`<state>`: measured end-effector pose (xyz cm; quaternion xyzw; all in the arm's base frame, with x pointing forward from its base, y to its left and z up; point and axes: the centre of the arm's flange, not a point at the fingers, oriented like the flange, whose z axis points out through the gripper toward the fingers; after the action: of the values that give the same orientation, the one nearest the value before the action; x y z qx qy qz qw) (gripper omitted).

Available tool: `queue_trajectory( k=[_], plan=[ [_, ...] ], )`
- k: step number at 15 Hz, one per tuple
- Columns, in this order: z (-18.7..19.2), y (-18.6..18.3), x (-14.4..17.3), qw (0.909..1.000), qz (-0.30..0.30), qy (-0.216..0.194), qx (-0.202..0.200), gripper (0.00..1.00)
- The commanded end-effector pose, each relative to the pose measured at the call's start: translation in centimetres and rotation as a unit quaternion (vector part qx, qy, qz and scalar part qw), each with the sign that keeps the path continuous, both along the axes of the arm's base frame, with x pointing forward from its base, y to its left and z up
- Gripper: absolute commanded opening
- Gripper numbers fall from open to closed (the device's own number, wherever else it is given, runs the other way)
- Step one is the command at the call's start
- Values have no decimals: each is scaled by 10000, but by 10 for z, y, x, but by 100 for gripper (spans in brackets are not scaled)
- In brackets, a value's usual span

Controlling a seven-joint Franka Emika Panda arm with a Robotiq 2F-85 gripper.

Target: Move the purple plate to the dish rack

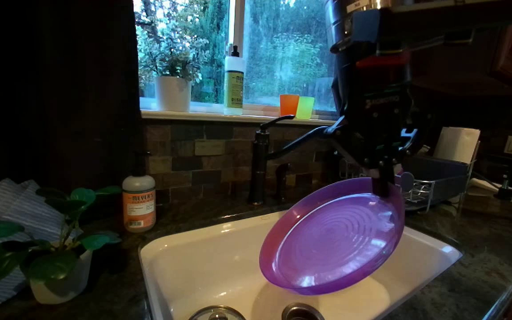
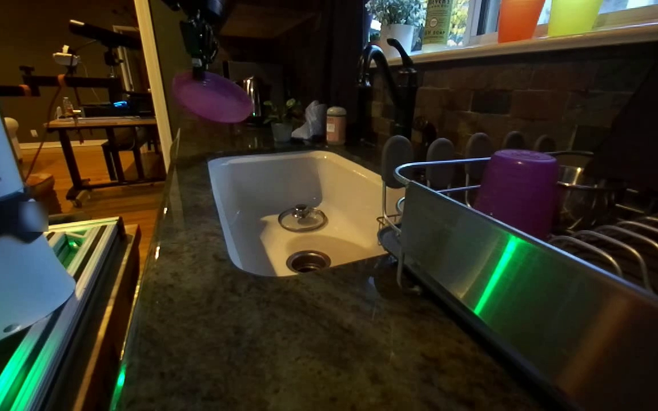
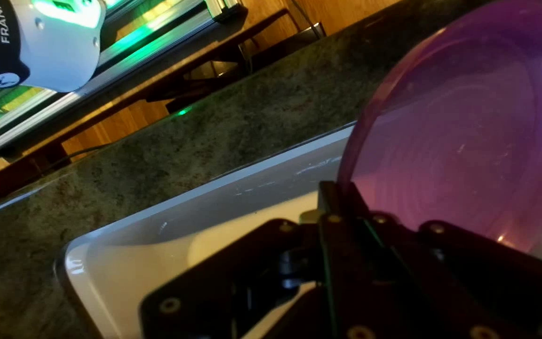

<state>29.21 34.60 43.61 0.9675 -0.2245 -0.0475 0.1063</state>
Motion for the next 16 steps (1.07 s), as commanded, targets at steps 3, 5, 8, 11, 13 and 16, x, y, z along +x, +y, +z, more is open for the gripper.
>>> queue_trajectory(
  k=[3, 5, 8, 11, 13, 16],
  plan=[
    [6, -19, -2, 9991, -314, -134, -253, 1],
    [31, -52, -11, 9945, -805, -557, -373, 1],
    [90, -82, -28, 9861, -1242, -1070, -258, 1],
    [154, -103, -59, 9720, -1697, -1613, -220, 1],
    [186, -129, -79, 9594, -2075, -1870, -394, 1],
    [205, -169, -90, 9367, -2660, -2148, -756, 1]
  ],
)
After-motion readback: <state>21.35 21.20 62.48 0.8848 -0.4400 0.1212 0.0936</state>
